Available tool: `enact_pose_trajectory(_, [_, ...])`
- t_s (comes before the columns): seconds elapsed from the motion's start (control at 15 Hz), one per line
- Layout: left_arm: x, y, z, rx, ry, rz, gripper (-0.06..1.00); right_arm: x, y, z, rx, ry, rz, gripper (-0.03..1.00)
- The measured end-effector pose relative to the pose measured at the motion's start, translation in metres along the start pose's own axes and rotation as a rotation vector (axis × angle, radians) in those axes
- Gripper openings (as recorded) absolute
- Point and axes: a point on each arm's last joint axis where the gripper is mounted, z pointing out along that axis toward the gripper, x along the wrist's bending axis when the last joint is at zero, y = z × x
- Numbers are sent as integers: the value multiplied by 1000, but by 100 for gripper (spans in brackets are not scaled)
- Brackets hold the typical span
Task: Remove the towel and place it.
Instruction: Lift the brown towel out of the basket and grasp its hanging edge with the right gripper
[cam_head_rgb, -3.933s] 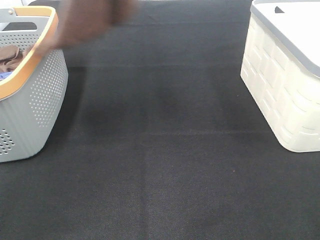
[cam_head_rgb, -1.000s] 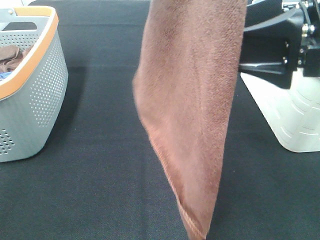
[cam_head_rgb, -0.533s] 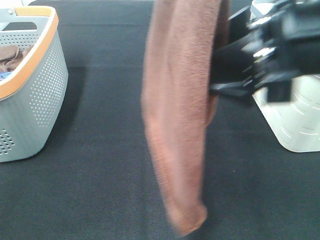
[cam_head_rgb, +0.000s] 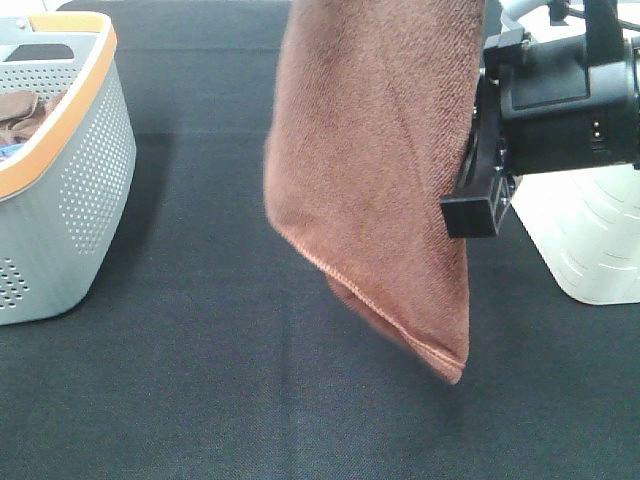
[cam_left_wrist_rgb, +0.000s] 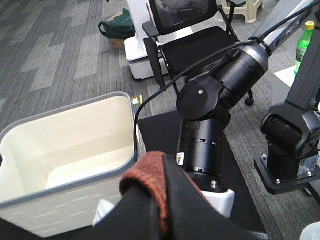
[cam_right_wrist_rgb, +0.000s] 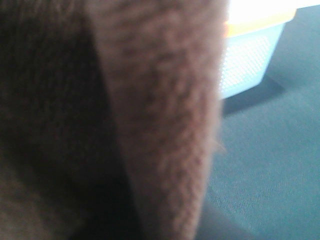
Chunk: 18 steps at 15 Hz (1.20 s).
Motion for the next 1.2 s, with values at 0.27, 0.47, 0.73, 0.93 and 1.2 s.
enact_pose_trajectory(0.27, [5,-10,-1,108,59,-62,0,-8,-4,0,39,-89,80,0])
enact_pose_trajectory(0.47, [15,-27,-6,286,192,-150,0,-15,-11,-2,107,-178,167,0])
enact_pose_trajectory(0.73, [25,-40,-14,430,335,-209,0,-22,-11,-7,114,-290,222,0])
enact_pose_trajectory(0.93, [33,-48,-22,533,458,-233,0,-19,-2,-21,68,-351,205,0])
enact_pose_trajectory(1.2, [53,-71,-19,624,633,-367,0,-16,2,-25,50,-353,194,0])
